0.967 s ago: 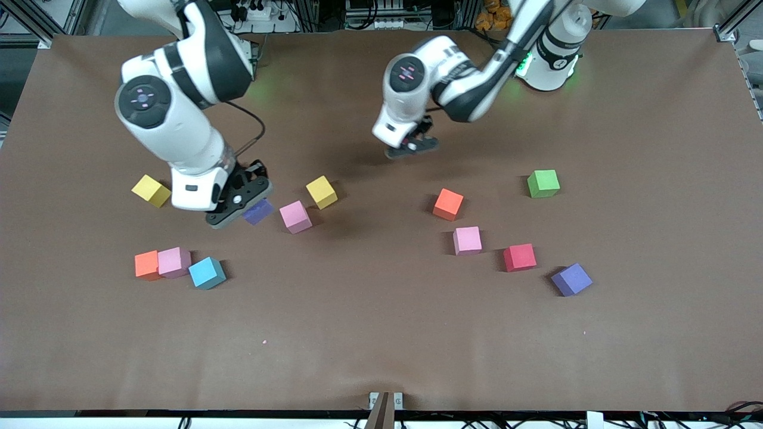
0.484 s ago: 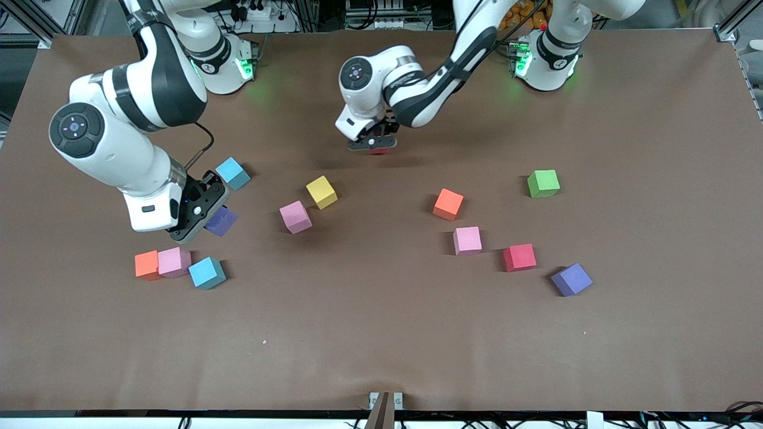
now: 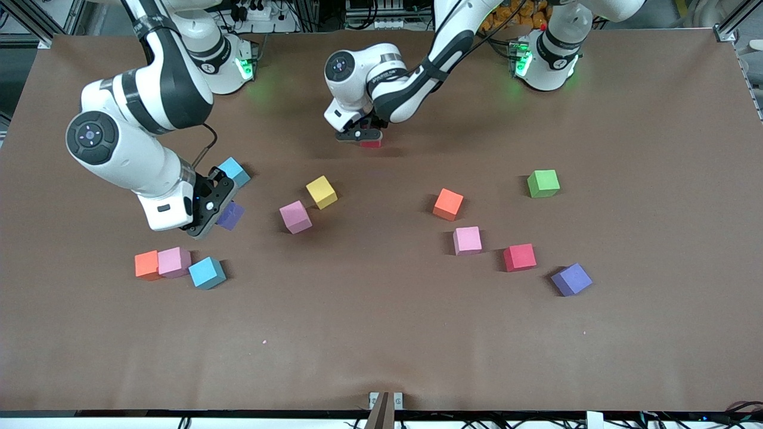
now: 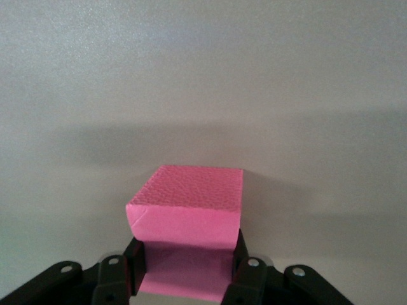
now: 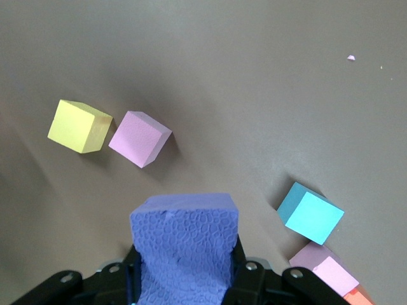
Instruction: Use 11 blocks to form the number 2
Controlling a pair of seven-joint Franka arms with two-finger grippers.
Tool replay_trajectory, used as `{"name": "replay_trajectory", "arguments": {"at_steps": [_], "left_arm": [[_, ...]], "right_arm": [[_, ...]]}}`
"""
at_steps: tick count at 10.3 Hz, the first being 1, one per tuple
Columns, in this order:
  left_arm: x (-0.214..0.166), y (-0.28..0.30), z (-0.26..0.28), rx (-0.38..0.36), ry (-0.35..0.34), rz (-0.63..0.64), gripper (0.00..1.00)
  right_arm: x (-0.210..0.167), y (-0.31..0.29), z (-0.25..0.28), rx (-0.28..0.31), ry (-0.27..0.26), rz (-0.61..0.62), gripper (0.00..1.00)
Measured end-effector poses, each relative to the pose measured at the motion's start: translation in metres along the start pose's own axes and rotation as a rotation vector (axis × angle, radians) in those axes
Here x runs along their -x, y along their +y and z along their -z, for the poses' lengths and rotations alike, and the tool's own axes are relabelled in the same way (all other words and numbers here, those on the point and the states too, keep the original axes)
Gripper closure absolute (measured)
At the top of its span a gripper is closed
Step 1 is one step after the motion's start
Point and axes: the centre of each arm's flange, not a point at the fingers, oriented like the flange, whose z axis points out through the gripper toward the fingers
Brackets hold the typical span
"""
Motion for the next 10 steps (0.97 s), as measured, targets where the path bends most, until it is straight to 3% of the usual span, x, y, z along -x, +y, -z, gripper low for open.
{"name": "replay_trajectory", "arguments": {"at_steps": [3, 6, 8, 10], "left_arm": [[0.002, 0.001, -0.002, -0.005, 0.003, -0.001, 0.37], [-0.009, 0.002, 0.018, 0.016, 0.020, 0.025, 0.01], [-0.030, -0.007, 0.058, 0.030, 0.043, 0.068, 0.00], [-0.083, -0.040, 0.092, 0.042, 0.055, 0.202, 0.00]], "right_arm": [[0.001, -0.002, -0.004, -0.011, -0.002, 0.061, 0.47], [0.007, -0.004, -0.015, -0.042, -0.011, 0.123, 0.47], [-0.001, -0.028, -0.035, -0.059, -0.026, 0.175, 0.47], [-0.008, -0.064, -0.054, -0.036, -0.021, 0.229, 0.47]]}}
